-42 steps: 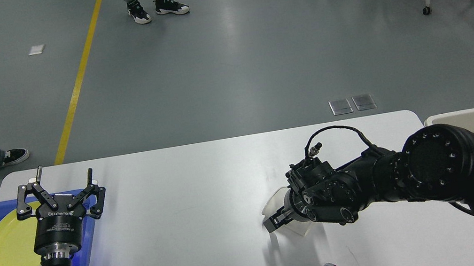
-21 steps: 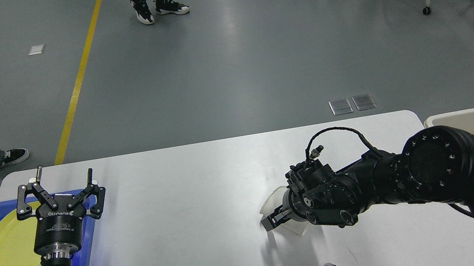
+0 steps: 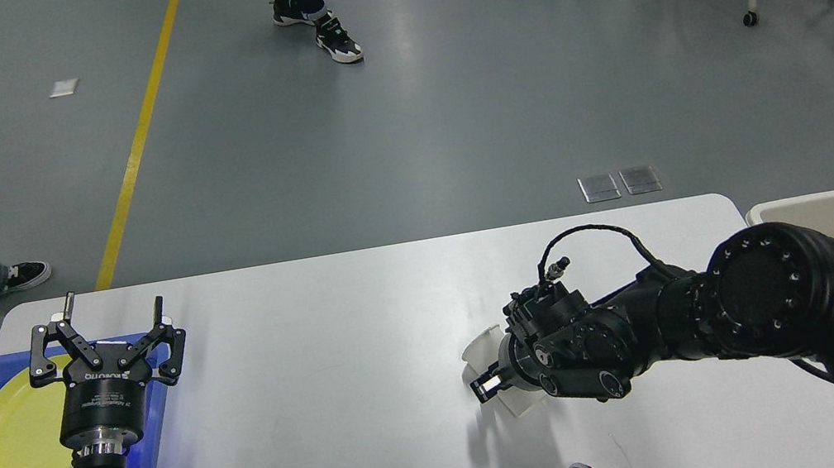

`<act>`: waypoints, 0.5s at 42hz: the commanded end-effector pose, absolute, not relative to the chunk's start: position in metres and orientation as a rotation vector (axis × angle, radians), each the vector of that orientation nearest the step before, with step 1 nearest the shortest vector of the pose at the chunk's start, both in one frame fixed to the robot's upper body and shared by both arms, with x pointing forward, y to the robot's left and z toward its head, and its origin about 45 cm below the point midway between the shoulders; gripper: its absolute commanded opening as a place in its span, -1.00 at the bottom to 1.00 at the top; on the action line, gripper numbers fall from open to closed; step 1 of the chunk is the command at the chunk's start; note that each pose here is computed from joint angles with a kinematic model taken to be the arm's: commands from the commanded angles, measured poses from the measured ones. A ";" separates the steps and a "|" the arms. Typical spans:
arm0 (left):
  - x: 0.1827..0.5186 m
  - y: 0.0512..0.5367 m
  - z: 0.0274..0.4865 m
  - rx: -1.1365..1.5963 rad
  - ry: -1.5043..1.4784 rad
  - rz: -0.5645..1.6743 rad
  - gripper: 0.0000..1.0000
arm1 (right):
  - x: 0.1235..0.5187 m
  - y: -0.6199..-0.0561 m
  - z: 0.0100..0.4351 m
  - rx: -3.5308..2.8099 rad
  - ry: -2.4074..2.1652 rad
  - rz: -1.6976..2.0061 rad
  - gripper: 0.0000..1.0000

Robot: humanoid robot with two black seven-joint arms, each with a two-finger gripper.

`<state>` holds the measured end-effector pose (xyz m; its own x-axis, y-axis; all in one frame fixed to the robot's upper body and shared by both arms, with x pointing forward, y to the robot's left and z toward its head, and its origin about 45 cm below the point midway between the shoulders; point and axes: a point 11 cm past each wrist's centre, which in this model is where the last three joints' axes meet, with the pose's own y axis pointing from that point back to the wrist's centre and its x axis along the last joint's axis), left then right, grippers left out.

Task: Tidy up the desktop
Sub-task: 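Lower the right gripper and grasp the white paper cup, then lift the paper cup and carry it over the bin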

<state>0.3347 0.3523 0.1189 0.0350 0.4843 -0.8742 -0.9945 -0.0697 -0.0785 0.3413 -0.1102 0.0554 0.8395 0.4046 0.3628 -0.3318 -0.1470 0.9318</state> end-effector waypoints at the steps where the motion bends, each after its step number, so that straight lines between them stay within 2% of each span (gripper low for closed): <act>1: 0.335 0.352 0.119 -0.916 0.747 1.423 0.93 | 0.343 -0.111 0.058 1.594 0.057 0.633 -0.45; 9: 0.335 0.352 0.119 -0.916 0.747 1.426 0.93 | 0.344 -0.111 0.069 1.616 0.048 0.592 -1.00; 21: 0.335 0.352 0.119 -0.916 0.748 1.424 0.93 | 0.359 -0.127 0.111 1.644 -0.024 0.502 -1.00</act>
